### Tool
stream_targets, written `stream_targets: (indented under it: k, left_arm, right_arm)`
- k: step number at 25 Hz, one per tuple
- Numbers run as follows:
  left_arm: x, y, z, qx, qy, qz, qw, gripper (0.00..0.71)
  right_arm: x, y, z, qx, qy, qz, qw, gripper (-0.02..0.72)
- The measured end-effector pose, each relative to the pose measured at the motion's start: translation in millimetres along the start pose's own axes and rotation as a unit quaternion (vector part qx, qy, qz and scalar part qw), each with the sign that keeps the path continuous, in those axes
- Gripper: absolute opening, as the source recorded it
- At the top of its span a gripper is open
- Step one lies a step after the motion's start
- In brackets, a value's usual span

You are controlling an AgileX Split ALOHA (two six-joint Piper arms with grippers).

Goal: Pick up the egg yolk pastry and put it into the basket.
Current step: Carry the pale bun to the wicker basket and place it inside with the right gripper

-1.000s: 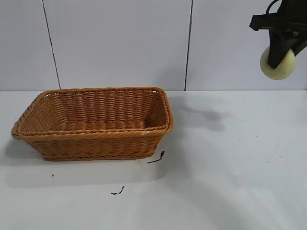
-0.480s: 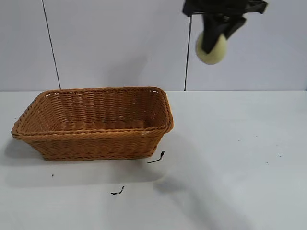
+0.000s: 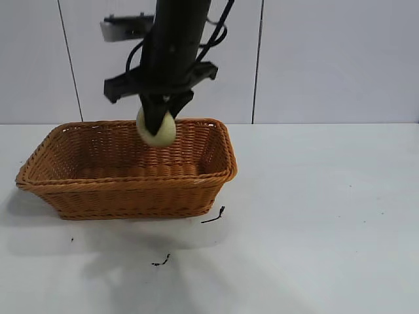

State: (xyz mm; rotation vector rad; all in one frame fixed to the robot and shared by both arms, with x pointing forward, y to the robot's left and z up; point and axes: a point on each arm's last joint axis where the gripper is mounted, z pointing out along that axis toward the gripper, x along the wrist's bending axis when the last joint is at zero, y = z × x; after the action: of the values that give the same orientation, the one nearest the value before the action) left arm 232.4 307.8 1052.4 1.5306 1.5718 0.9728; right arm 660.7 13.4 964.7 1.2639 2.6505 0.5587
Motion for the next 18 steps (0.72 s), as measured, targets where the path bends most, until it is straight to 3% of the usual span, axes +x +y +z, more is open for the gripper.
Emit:
stream_targets:
  k: [6,7,11,12,15,18]
  left_arm:
    - [0.0,0.0,0.0,0.0,0.0,0.0,1.0,0.696]
    - [0.0,0.0,0.0,0.0,0.0,0.0,1.0,0.696]
    - [0.0,0.0,0.0,0.0,0.0,0.0,1.0,0.696]
    - [0.0,0.0,0.0,0.0,0.0,0.0,1.0,0.696]
    - [0.0,0.0,0.0,0.0,0.0,0.0,1.0,0.696]
    - [0.0,0.0,0.0,0.0,0.0,0.0,1.0,0.696]
  right_arm:
    - [-4.4,-6.9,42.4,0.002,-0.011,-0.004,1.0,0.132]
    - [-4.5,-6.4,42.4,0.0,-0.012,-0.004,1.0,0.169]
    - [-4.6,-4.1,36.3,-0.007,-0.013,-0.017,1.0,0.542]
    - [-4.6,-2.3,32.0,-0.011,-0.014,-0.02,1.0,0.604]
    - [-4.7,5.0,16.2,-0.023,-0.018,-0.024,0.999,0.673]
    - [-4.5,15.2,-8.9,-0.04,-0.021,-0.026,0.999,0.687]
